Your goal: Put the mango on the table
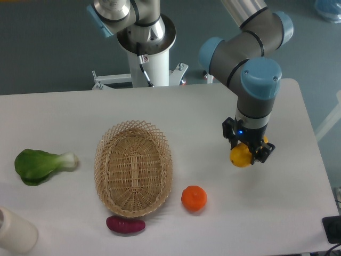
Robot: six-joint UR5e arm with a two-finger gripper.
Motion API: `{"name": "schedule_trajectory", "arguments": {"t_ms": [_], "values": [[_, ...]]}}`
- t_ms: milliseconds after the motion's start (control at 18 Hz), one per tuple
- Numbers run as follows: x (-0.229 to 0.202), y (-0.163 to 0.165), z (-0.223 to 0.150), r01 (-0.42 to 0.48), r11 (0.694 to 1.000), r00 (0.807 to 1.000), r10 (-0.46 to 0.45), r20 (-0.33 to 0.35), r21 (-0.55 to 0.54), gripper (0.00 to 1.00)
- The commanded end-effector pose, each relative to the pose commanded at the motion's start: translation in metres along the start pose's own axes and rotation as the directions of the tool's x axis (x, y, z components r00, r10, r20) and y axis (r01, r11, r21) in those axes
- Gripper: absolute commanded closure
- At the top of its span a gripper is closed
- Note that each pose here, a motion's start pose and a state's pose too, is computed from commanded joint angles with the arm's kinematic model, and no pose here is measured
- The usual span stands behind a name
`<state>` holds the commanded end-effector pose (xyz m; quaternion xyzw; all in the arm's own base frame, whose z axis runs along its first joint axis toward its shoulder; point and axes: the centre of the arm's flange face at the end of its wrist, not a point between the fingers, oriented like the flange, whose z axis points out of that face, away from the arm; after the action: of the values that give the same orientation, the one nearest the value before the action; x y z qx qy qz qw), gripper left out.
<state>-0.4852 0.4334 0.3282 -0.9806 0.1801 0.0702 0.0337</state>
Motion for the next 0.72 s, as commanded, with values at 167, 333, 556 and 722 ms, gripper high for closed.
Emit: {"name": "schedule_trajectory", "arguments": {"t_ms": [167,333,556,722], "values": [[0.003,-0.001,0.004,-0.001,1.000,1.000,0.001,-0.009,-0.001,0.59],[0.002,0.002,0.004,0.003,1.000,1.000,-0.003,-0.011,0.004,0.59],[0.012,0.005,0.013,-0.001,1.000,1.000,0.001,-0.027,-0.003,0.59],[0.018,0.017,0.025,0.007,1.000,0.999,-0.007,-0.045,-0.005,0.59]]}}
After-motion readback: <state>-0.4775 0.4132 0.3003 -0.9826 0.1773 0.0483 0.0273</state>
